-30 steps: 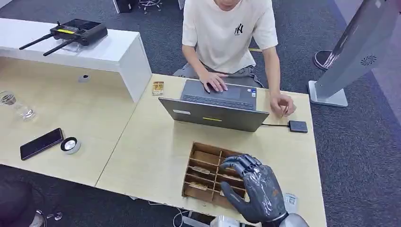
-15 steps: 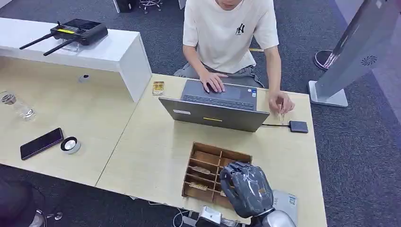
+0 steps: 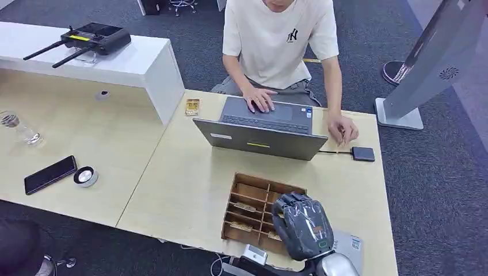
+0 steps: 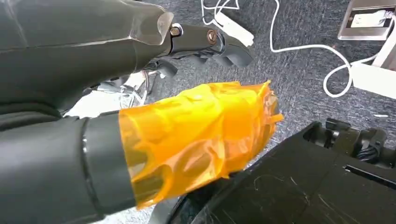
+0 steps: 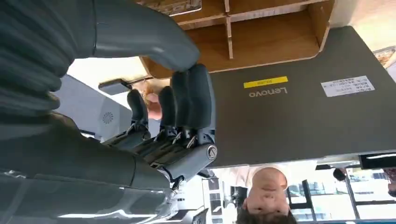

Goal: Pass the card to the sensor for recognition and then transmit it.

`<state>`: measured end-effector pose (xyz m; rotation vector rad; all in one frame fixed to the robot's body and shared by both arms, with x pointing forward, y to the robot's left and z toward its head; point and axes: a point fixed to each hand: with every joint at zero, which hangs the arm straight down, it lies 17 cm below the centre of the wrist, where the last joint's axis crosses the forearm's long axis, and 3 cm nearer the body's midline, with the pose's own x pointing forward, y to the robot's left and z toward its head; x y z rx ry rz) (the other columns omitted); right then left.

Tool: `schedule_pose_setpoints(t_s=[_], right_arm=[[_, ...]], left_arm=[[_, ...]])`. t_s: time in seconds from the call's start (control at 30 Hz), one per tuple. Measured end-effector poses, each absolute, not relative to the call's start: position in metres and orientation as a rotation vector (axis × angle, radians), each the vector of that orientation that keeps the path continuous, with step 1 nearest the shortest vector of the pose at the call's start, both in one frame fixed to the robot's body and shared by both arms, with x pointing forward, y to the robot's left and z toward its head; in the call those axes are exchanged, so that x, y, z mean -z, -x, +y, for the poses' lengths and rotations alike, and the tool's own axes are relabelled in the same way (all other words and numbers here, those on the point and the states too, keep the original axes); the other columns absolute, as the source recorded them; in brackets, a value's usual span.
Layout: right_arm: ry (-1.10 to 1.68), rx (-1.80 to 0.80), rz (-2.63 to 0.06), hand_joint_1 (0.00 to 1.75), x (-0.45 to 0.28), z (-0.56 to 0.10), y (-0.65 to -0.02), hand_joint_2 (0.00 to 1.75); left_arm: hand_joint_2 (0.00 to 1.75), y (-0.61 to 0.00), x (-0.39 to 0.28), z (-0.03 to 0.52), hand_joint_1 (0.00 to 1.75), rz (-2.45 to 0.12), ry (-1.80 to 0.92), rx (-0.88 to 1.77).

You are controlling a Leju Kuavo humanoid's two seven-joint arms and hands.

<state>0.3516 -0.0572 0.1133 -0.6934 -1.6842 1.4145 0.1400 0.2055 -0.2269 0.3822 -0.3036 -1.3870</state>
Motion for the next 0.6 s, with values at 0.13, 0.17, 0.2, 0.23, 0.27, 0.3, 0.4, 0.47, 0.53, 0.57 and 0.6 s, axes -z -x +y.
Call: schedule_pose_setpoints(t_s=[0.13, 0.17, 0.2, 0.23, 0.27, 0.3, 0.4, 0.47, 0.53, 0.57, 0.6], right_arm=[[0.703, -1.425, -1.674, 1.12, -0.111, -0.058, -0.352, 1.75], [0.705, -1.425, -1.671, 1.08, -0.110, -0.059, -0.352, 1.75], [0.707, -1.426, -1.666, 1.03, -0.109, -0.059, -0.353, 1.75], [0.707, -1.428, -1.662, 1.03, -0.108, -0.059, -0.353, 1.75], [0.706, -1.432, -1.657, 1.03, -0.107, -0.060, -0.353, 1.75], [0.706, -1.436, -1.654, 0.98, -0.106, -0.060, -0.353, 1.75], [0.707, -1.443, -1.646, 0.91, -0.104, -0.060, -0.353, 1.75], [0.709, -1.447, -1.641, 0.80, -0.103, -0.060, -0.354, 1.75], [0.715, -1.450, -1.634, 0.86, -0.102, -0.061, -0.354, 1.75], [0.716, -1.451, -1.630, 0.84, -0.101, -0.062, -0.354, 1.75], [0.716, -1.453, -1.627, 0.84, -0.100, -0.062, -0.354, 1.75]], left_arm=[[0.00, -0.140, 0.227, 0.206, 0.00, -0.303, -0.383, 1.387], [0.00, -0.140, 0.227, 0.206, 0.00, -0.303, -0.383, 1.387], [0.00, -0.140, 0.227, 0.206, 0.00, -0.303, -0.383, 1.388], [0.00, -0.140, 0.227, 0.206, 0.00, -0.303, -0.383, 1.388], [0.00, -0.140, 0.227, 0.206, 0.00, -0.304, -0.384, 1.389], [0.00, -0.140, 0.227, 0.206, 0.00, -0.304, -0.384, 1.389], [0.00, -0.140, 0.227, 0.206, 0.00, -0.305, -0.385, 1.391], [0.00, -0.140, 0.227, 0.206, 0.00, -0.306, -0.386, 1.394], [0.00, -0.140, 0.227, 0.206, 0.00, -0.305, -0.385, 1.395], [0.00, -0.140, 0.227, 0.206, 0.00, -0.305, -0.385, 1.396], [0.00, -0.140, 0.227, 0.206, 0.00, -0.305, -0.386, 1.397]])
